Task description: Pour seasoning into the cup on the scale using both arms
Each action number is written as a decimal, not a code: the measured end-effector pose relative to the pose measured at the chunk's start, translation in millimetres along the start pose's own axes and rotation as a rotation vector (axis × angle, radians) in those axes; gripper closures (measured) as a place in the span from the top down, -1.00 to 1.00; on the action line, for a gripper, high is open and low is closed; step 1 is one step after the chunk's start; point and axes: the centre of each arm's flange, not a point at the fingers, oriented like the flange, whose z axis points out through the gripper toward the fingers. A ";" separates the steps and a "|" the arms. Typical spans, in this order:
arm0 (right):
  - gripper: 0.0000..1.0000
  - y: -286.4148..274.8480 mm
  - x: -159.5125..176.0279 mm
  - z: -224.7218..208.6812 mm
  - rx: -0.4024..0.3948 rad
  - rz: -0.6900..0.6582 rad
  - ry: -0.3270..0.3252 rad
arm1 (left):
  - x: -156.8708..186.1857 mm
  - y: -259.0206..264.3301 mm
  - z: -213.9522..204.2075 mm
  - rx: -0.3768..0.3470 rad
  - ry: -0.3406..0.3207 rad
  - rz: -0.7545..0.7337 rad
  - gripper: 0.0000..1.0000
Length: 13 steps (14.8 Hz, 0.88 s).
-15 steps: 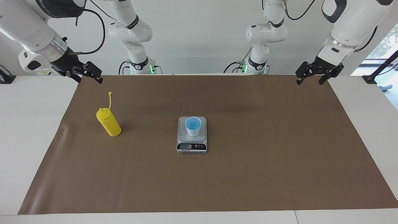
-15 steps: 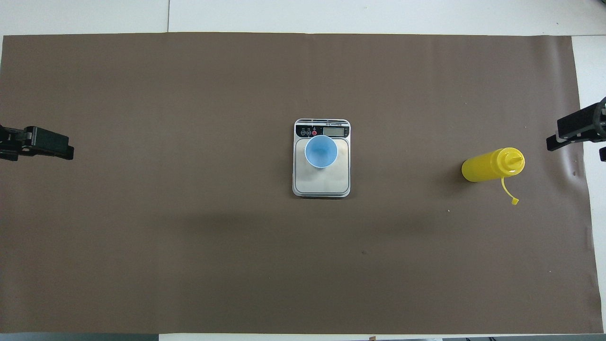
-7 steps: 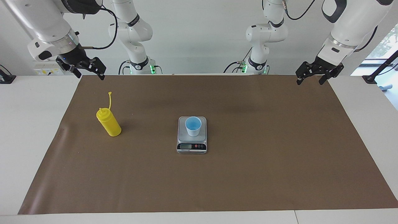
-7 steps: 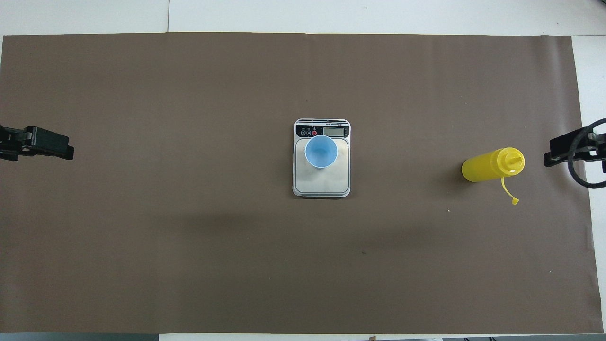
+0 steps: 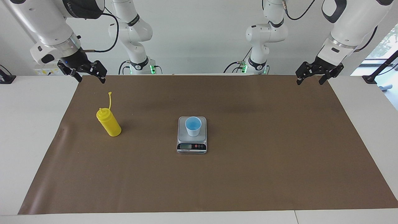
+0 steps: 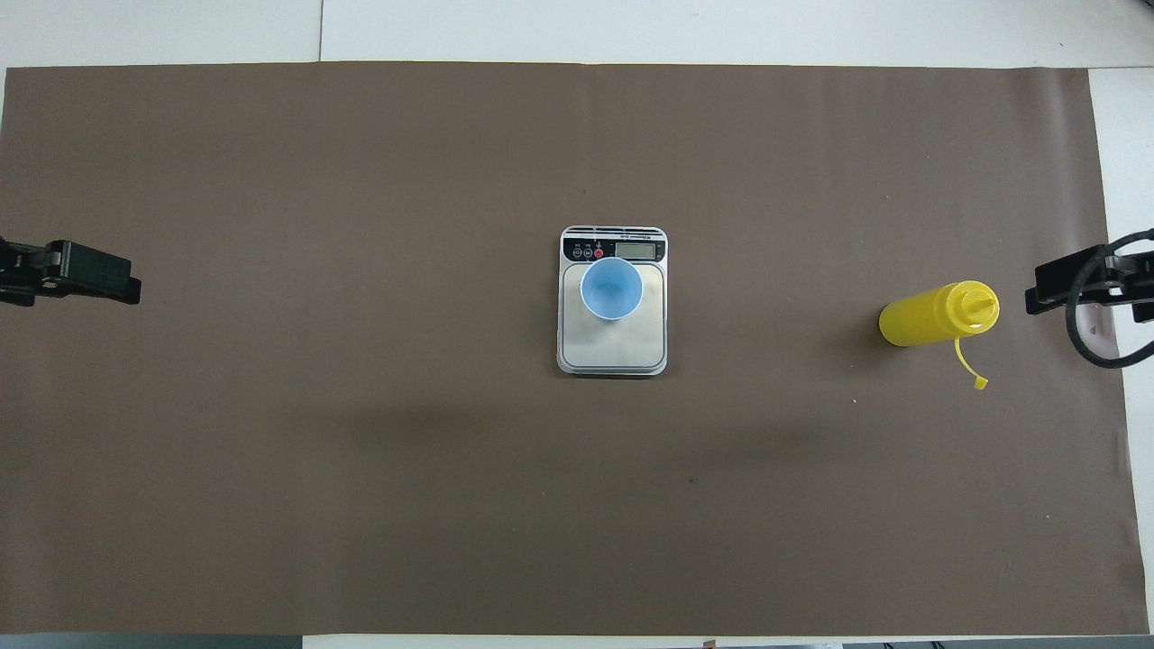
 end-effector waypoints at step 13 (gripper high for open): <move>1.00 7.2 2.7 -2.1 0.002 0.012 0.007 | 0.0 0.0 0.0 0.000 0.000 0.000 1.00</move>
